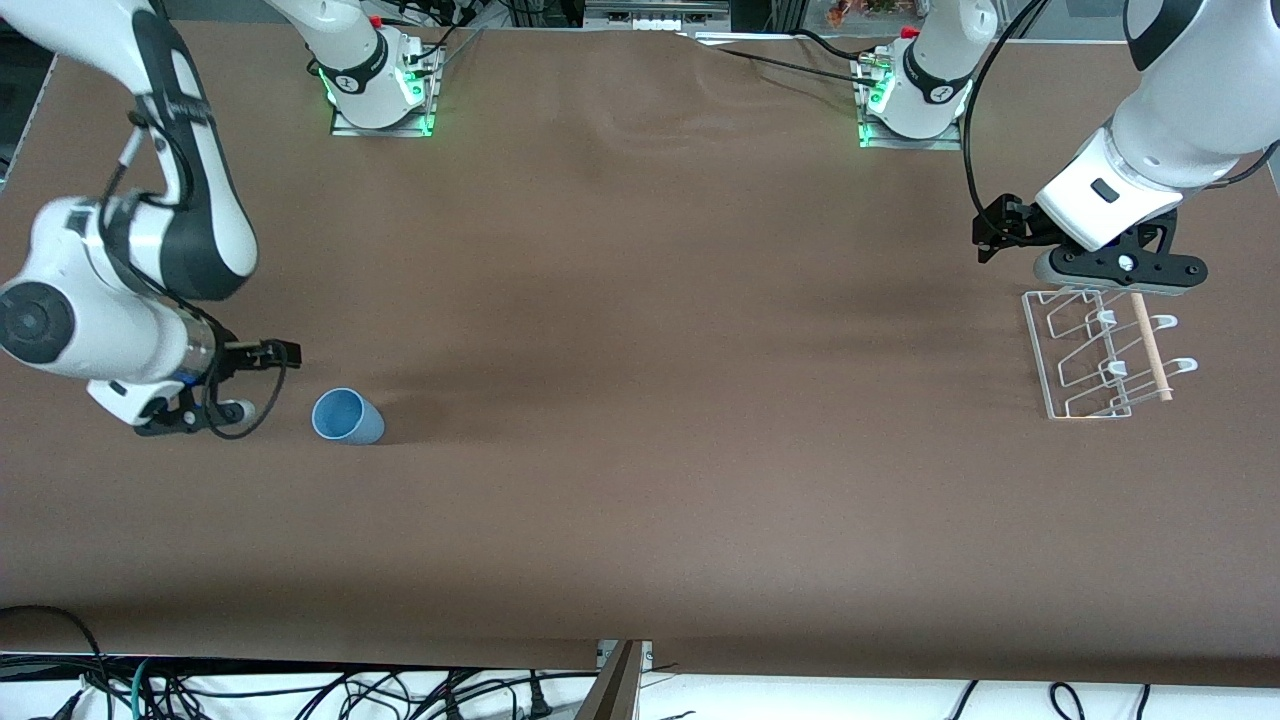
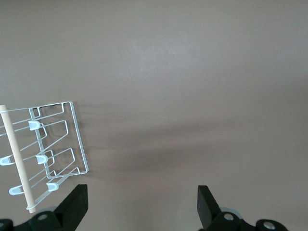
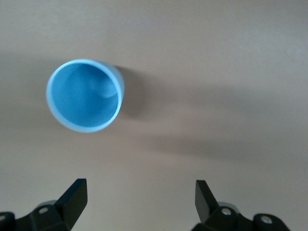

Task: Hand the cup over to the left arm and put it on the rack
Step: 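Move the right gripper down toward the light-blue cup, then close the right gripper on the light-blue cup's rim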

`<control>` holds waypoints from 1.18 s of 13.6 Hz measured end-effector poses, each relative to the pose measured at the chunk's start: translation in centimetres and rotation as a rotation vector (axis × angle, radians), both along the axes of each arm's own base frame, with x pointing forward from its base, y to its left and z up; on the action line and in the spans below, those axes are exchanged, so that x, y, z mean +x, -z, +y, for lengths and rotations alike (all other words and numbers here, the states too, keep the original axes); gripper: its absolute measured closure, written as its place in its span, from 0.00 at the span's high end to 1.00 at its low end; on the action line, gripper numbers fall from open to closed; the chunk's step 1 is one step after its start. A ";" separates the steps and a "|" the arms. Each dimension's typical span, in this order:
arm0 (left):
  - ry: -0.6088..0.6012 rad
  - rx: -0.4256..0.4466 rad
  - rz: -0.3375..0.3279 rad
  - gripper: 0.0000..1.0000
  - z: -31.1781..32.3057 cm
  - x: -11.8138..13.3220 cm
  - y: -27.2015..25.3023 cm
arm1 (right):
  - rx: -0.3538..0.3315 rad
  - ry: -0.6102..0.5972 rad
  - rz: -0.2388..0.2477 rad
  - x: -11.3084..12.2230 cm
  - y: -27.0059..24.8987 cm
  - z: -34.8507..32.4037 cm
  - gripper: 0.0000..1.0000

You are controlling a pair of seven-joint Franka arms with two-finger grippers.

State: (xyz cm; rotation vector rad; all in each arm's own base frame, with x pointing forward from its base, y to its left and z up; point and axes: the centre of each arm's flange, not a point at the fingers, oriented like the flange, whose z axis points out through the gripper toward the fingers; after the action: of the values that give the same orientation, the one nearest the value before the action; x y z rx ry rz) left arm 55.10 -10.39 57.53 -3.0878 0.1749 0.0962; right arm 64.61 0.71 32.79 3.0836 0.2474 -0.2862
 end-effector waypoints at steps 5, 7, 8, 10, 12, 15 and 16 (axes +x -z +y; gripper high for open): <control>0.000 0.000 0.000 1.00 0.0 0.0 0.0 | 0.000 -0.005 -0.014 0.8 3.1 0.0 1.00; 0.000 0.000 0.001 1.00 0.0 0.0 0.0 | 0.001 -0.007 -0.028 1.1 3.3 0.2 1.00; 0.000 0.000 0.001 1.00 0.0 0.0 0.0 | 0.001 -0.010 -0.036 1.2 3.8 0.3 0.99; 0.000 0.000 0.000 1.00 0.0 0.0 0.0 | 0.002 -0.019 -0.043 1.5 5.4 1.0 0.99; -0.001 0.000 0.000 1.00 0.0 0.0 0.0 | 0.002 -0.022 -0.041 1.6 6.3 1.2 0.99; -0.001 0.000 0.000 1.00 0.0 0.0 0.0 | 0.002 -0.021 -0.042 1.6 6.3 1.2 0.99; -0.001 0.000 0.000 1.00 0.0 0.0 0.0 | 0.002 -0.021 -0.041 1.6 6.3 1.2 0.99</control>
State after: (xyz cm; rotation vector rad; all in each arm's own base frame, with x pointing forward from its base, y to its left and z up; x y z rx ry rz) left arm 55.12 -10.36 57.50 -3.0878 0.1741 0.0970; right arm 66.21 1.95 26.50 3.0830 0.2793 -0.2218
